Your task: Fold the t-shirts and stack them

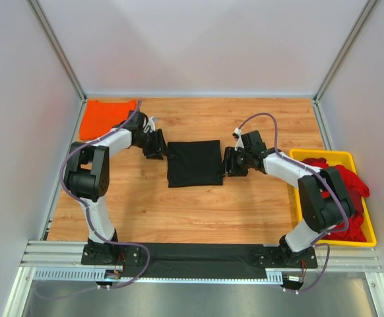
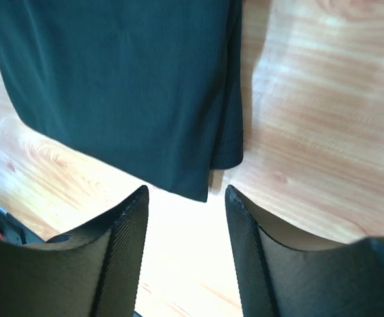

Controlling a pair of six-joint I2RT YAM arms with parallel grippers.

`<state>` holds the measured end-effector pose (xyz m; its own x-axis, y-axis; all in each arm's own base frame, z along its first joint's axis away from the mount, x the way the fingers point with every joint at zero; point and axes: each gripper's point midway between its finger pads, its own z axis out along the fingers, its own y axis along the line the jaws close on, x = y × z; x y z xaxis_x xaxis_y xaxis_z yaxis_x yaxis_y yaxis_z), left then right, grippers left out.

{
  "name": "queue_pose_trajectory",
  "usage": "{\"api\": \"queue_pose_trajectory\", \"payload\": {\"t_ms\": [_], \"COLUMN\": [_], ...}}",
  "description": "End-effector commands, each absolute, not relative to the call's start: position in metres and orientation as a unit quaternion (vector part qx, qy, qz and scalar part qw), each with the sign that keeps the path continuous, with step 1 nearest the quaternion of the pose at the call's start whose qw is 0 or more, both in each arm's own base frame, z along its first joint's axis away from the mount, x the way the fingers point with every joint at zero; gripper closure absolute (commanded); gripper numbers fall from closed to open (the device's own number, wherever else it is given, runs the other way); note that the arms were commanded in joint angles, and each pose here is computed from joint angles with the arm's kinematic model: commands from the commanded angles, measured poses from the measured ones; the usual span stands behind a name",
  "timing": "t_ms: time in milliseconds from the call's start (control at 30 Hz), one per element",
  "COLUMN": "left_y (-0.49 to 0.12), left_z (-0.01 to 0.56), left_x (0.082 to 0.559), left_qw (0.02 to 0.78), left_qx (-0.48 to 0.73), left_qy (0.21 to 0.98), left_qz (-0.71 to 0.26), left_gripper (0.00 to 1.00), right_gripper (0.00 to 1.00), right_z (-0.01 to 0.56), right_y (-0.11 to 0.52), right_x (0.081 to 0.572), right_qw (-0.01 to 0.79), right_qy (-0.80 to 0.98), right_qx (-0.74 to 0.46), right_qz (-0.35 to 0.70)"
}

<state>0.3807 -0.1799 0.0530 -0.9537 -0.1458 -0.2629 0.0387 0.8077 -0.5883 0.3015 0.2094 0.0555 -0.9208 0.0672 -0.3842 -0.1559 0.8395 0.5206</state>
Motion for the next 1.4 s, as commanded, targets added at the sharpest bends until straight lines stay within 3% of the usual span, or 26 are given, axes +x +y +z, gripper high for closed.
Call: {"api": "queue_pose_trajectory", "payload": {"t_ms": [0,400,600,667,767,1000,1367], "left_y": [-0.185,-0.192,-0.192,-0.192,-0.186,-0.172,-0.195], "left_z": [0.057,0.027,0.021,0.022,0.020,0.021,-0.004], "left_x": [0.388,0.382,0.379,0.379,0.377,0.370,0.365], "left_qw": [0.170,0.145,0.139,0.139,0.136,0.135,0.108], "left_qx": [-0.029,-0.032,-0.037,-0.036,-0.036,-0.033,-0.034], "left_qy": [0.934,0.942,0.946,0.946,0.952,0.962,0.950], "left_qz": [-0.313,-0.302,-0.290,-0.290,-0.273,-0.234,-0.291], "left_gripper": [0.39,0.39,0.40,0.40,0.40,0.39,0.39], "right_gripper": [0.48,0.46,0.58,0.72,0.82,0.87,0.88], "right_z": [0.070,0.035,0.027,0.025,0.024,0.015,0.012], "right_y": [0.212,0.210,0.221,0.224,0.226,0.227,0.226], "right_x": [0.328,0.344,0.332,0.328,0.326,0.323,0.319], "right_qw": [0.235,0.225,0.212,0.211,0.209,0.197,0.194], "right_qy": [0.934,0.945,0.938,0.935,0.932,0.935,0.935], "right_qx": [-0.032,-0.043,-0.041,-0.035,-0.029,-0.019,-0.021], "right_qz": [0.266,0.234,0.272,0.283,0.294,0.294,0.296]}}
